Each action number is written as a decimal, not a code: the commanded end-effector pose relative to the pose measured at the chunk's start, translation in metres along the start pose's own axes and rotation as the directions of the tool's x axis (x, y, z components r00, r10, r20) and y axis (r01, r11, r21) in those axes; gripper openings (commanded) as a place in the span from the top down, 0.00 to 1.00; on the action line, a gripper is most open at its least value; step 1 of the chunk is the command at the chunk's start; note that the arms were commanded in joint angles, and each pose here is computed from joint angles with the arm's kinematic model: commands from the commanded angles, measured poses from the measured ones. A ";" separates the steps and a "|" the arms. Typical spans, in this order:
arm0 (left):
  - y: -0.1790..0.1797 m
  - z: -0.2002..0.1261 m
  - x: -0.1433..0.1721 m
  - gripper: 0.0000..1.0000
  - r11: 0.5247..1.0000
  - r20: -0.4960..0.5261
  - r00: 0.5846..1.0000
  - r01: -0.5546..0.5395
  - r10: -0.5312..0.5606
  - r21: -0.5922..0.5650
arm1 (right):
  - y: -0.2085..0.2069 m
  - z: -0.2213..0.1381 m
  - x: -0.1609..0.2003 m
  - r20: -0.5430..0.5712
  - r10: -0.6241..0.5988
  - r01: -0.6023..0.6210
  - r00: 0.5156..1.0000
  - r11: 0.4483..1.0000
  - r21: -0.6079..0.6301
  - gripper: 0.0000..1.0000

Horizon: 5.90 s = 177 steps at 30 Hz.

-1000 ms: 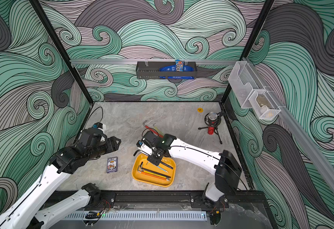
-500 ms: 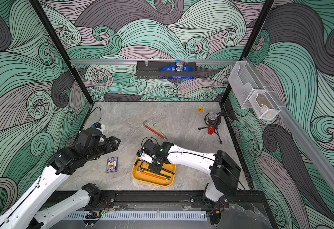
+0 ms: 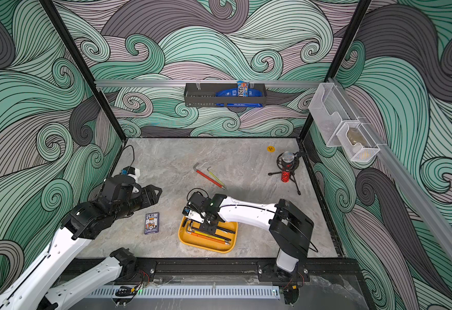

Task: Put the hex key on the desktop into the storage box
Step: Place the Allen key in the storage box, then pick up the Allen key from the center of the board, then place the Allen key in the storage box.

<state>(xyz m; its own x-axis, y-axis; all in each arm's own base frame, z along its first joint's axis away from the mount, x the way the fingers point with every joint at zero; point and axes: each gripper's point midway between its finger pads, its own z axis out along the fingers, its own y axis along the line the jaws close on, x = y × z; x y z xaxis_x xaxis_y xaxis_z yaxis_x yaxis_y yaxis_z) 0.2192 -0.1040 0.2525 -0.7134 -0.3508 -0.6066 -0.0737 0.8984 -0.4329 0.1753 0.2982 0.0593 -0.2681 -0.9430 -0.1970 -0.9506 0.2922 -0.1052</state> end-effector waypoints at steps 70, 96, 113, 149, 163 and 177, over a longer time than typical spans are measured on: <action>0.008 -0.022 0.023 0.32 0.992 -0.080 0.989 -0.120 0.123 0.036 | -0.258 0.071 -0.097 0.179 0.511 -0.531 0.841 0.843 0.089 0.52; 0.014 -0.026 0.023 0.32 0.994 -0.083 0.990 -0.112 0.112 0.003 | -0.244 0.105 -0.083 0.062 0.422 -0.426 0.905 0.892 0.148 1.00; 0.013 -0.016 0.016 0.32 0.992 -0.064 0.990 -0.127 0.126 -0.015 | -0.232 -0.003 -0.121 0.266 0.415 -0.445 0.870 0.893 0.062 1.00; 0.009 -0.051 0.046 0.35 0.934 -0.063 0.941 -0.317 0.331 0.166 | 0.027 -0.059 -0.026 0.289 0.112 -0.089 0.951 0.992 -0.092 1.00; 0.005 -0.059 0.044 0.35 0.939 -0.046 0.953 -0.287 0.300 0.190 | 0.029 -0.029 -0.029 0.222 0.065 -0.052 0.973 0.997 -0.063 1.00; 0.001 -0.058 0.041 0.35 0.942 -0.035 0.959 -0.267 0.280 0.205 | 0.030 0.004 -0.011 0.197 0.024 -0.017 0.980 0.999 -0.036 1.00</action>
<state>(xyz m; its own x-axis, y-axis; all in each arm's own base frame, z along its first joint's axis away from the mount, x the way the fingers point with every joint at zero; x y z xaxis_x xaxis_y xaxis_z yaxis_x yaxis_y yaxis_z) 0.1506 -0.1017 0.2575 -0.7427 -0.0515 -0.6677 0.2596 0.8970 -0.3578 0.1458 0.3156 0.0592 -0.2727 -0.8821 -0.3841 -0.9494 0.3114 -0.0411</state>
